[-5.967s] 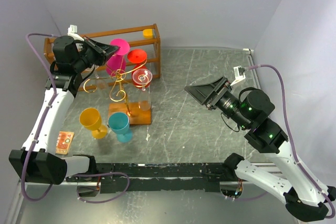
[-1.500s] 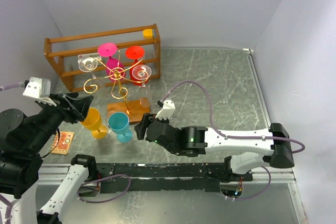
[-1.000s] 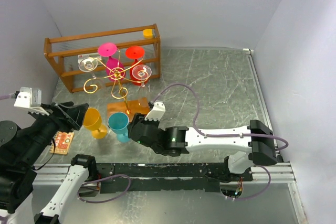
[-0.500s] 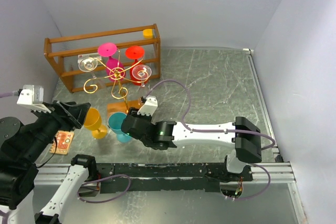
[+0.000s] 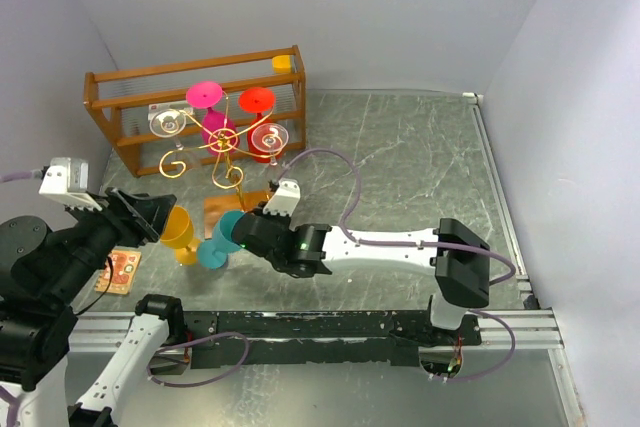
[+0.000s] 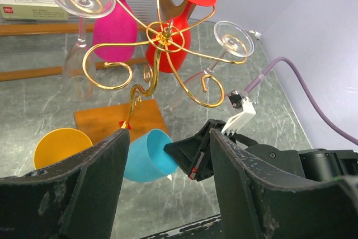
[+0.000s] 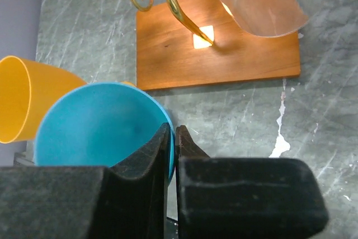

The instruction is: Place the wine glass upside down on the wine glass rack

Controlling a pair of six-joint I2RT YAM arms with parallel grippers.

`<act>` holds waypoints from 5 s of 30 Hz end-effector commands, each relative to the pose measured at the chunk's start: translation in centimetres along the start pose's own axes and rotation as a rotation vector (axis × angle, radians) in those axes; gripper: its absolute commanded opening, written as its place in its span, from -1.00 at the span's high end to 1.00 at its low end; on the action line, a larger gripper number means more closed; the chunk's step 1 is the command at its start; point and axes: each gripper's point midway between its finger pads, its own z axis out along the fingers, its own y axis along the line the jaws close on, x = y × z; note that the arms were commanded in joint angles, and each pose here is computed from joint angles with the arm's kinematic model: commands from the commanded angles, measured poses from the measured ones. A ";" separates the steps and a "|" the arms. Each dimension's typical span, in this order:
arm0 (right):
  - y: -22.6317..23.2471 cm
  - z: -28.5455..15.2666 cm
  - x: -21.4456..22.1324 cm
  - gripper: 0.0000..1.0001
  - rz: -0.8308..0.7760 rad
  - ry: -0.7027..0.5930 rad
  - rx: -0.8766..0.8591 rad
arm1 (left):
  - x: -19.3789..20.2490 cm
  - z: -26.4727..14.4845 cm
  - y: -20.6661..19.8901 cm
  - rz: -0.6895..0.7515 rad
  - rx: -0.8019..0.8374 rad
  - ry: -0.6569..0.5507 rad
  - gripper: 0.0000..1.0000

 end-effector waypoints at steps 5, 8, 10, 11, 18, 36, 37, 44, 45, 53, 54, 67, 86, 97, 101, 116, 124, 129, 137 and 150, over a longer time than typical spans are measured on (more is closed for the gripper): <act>-1.5 -2.5 -2.1 1.00 -0.015 -0.025 -0.010 | 0.7 1.0 0.0 -0.059 0.003 0.027 -0.40; -2.1 -3.9 -3.2 1.00 -0.001 -0.041 -0.031 | 1.6 1.1 0.5 -0.105 -0.025 0.056 -0.42; -2.4 -4.9 -4.1 1.00 0.013 -0.061 -0.064 | 2.6 1.1 1.3 -0.164 -0.075 0.080 -0.43; -2.4 -5.5 -4.6 1.00 0.019 -0.072 -0.087 | 3.2 1.1 1.8 -0.199 -0.104 0.092 -0.44; -2.0 -8.6 -7.2 1.00 0.038 -0.153 -0.275 | 8.1 1.0 2.7 -0.494 -0.201 0.211 -0.63; 2.3 -11.0 -9.2 1.00 0.175 -0.237 -0.571 | 11.4 1.0 1.6 -1.010 -0.205 0.227 -0.52; 2.7 -11.1 -9.3 1.00 0.177 -0.240 -0.585 | 11.4 1.0 1.6 -1.028 -0.215 0.230 -0.50; 5.6 -11.8 -10.0 1.00 0.188 -0.246 -0.671 | 10.2 0.7 2.7 -1.023 -0.311 0.187 -0.45; 5.8 -11.9 -10.1 1.00 0.190 -0.245 -0.677 | 10.2 0.8 2.8 -1.022 -0.313 0.186 -0.44; 7.2 -12.7 -10.3 1.00 0.229 -0.221 -0.739 | 11.2 1.0 3.0 -1.086 -0.323 0.189 -0.46; 7.4 -12.8 -10.3 1.00 0.233 -0.221 -0.744 | 11.3 1.0 3.0 -1.093 -0.327 0.191 -0.47; 8.5 -14.5 -8.5 1.00 0.264 -0.134 -0.901 | 9.1 0.5 3.9 -1.150 -0.339 0.052 0.04; 9.2 -17.7 -6.8 1.00 0.218 -0.044 -1.084 | 5.4 1.8 4.2 -1.089 -0.317 -0.064 0.42; 8.7 -17.1 -6.3 1.00 0.206 -0.025 -1.045 | 4.1 2.3 3.8 -1.030 -0.280 -0.085 0.86; 8.6 -16.5 -5.9 0.87 0.192 -0.007 -1.006 | 3.7 2.2 4.1 -0.985 -0.288 -0.102 0.86; 2.8 -14.4 -3.1 -0.12 -0.148 0.055 -0.771 | 2.1 1.0 6.6 -0.262 -0.318 -0.137 0.86; 5.5 -17.9 -4.2 -0.18 -0.262 0.119 -0.889 | 1.1 -0.1 2.5 0.143 -0.040 -0.136 0.86; 7.5 -20.1 -7.1 -0.19 -0.188 0.067 -0.952 | 1.7 -0.1 -1.6 0.353 0.234 -0.124 0.86; 9.0 -20.2 -10.3 -0.20 0.180 0.103 -0.880 | 2.5 0.3 -3.9 0.481 0.413 -0.147 0.86; 12.4 -20.6 -12.5 -0.10 0.507 0.232 -0.962 | 5.0 1.2 -3.7 0.498 0.480 -0.080 0.86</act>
